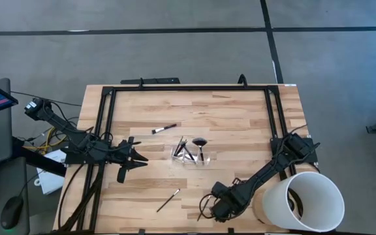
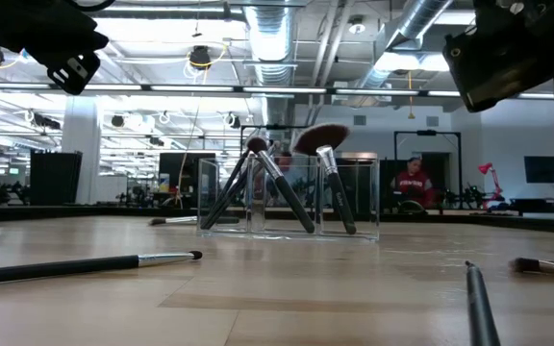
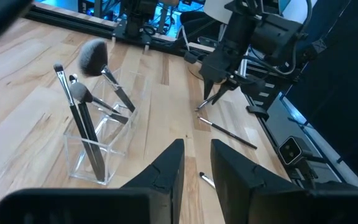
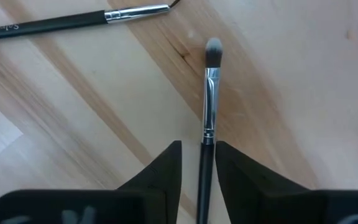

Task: Put items in baskets/containers
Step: Put the eyeshadow brush into the middle section of the transparent organizer

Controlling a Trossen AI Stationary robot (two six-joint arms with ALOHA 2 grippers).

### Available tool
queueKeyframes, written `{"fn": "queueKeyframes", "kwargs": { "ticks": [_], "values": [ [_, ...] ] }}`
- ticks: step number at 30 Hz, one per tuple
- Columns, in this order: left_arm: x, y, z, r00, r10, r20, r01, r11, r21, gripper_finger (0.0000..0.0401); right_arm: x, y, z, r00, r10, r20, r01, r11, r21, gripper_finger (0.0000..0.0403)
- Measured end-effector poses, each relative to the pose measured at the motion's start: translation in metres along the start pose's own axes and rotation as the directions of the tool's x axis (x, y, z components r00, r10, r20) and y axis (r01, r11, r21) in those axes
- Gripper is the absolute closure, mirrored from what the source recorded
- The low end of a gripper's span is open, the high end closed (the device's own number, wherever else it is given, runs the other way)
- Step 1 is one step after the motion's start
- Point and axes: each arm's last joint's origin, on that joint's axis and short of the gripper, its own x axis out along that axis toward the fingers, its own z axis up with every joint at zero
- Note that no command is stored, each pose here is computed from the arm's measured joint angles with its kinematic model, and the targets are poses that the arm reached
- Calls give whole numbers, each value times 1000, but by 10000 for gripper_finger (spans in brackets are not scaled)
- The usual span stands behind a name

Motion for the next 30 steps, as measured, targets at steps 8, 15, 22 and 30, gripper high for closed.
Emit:
{"fn": "queueKeyframes", "kwargs": {
  "ticks": [8,15,22,30],
  "values": [
    [0,0,0,1000,0,0,0,1000,0,325,1,-2,1,1000,-15,9,15,1000,2,327],
    [0,0,0,1000,0,0,0,1000,0,325,9,-8,3,1000,-16,11,15,1000,14,327],
    [0,0,0,1000,0,0,0,1000,0,325,10,-8,3,999,-29,25,29,1000,12,327],
    [0,0,0,1000,1,0,-1,1000,0,325,19,-10,10,998,-60,10,61,998,-21,336]
  ]
}}
